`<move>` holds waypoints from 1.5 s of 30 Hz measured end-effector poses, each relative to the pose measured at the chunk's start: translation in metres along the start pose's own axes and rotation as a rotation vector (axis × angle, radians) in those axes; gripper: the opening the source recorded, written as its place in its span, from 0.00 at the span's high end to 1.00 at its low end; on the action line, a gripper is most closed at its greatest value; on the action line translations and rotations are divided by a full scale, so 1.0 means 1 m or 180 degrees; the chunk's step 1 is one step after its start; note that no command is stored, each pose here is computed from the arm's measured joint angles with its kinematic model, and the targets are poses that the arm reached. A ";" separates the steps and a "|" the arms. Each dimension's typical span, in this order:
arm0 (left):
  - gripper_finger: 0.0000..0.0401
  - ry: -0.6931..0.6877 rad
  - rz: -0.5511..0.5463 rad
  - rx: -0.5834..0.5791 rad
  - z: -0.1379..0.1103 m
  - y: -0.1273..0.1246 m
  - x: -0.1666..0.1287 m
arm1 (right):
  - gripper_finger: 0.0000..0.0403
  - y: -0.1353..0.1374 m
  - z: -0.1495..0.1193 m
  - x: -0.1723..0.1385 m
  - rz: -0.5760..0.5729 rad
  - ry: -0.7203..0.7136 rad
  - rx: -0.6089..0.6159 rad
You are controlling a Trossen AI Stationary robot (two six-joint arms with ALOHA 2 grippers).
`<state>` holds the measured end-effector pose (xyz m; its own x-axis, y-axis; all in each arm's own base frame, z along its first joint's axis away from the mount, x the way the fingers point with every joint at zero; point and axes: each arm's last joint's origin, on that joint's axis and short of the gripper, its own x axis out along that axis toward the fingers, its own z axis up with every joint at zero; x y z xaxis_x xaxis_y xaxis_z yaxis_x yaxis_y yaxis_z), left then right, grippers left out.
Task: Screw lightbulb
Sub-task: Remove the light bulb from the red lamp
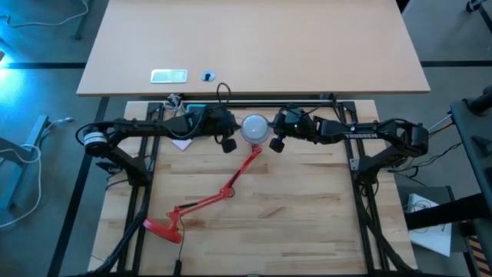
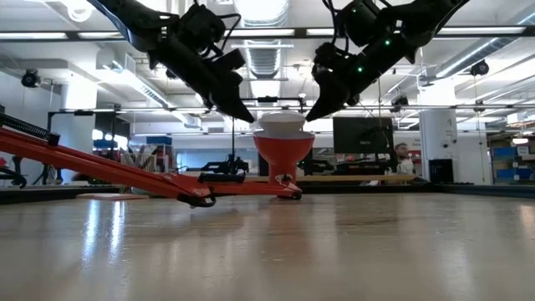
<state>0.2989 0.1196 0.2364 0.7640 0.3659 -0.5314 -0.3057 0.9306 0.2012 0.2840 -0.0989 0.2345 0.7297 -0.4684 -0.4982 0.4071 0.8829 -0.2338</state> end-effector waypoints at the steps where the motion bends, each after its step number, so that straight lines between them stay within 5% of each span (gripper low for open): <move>1: 1.00 0.0006 0.0119 0.0009 0.000 0.003 0.000 | 1.00 0.001 0.000 0.000 0.0063 0.0000 -0.0003; 6: 1.00 -0.0194 0.0404 -0.0057 0.004 0.019 0.001 | 1.00 0.005 -0.003 0.000 0.0465 0.0057 0.0011; 15: 1.00 -0.0278 0.0150 -0.0062 0.001 0.020 0.011 | 1.00 0.007 -0.004 -0.001 0.0670 0.0085 0.0041; 33: 1.00 -0.0130 -0.0269 0.0020 0.001 -0.008 0.008 | 1.00 -0.002 -0.004 0.000 -0.0147 0.0130 -0.0073; 41: 1.00 -0.0026 0.0265 0.0051 0.000 0.002 0.006 | 1.00 -0.003 -0.010 -0.006 -0.0044 0.0380 -0.0129; 45: 1.00 -0.0171 0.0334 0.0038 0.004 0.006 0.006 | 1.00 0.001 -0.014 -0.007 0.0360 0.0477 -0.0049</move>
<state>0.3039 0.1274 0.2380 0.7577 0.4608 -0.4621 -0.3790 0.8872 0.2633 0.2713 -0.0940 0.2259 0.6800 -0.3570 -0.6405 0.3177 0.9307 -0.1814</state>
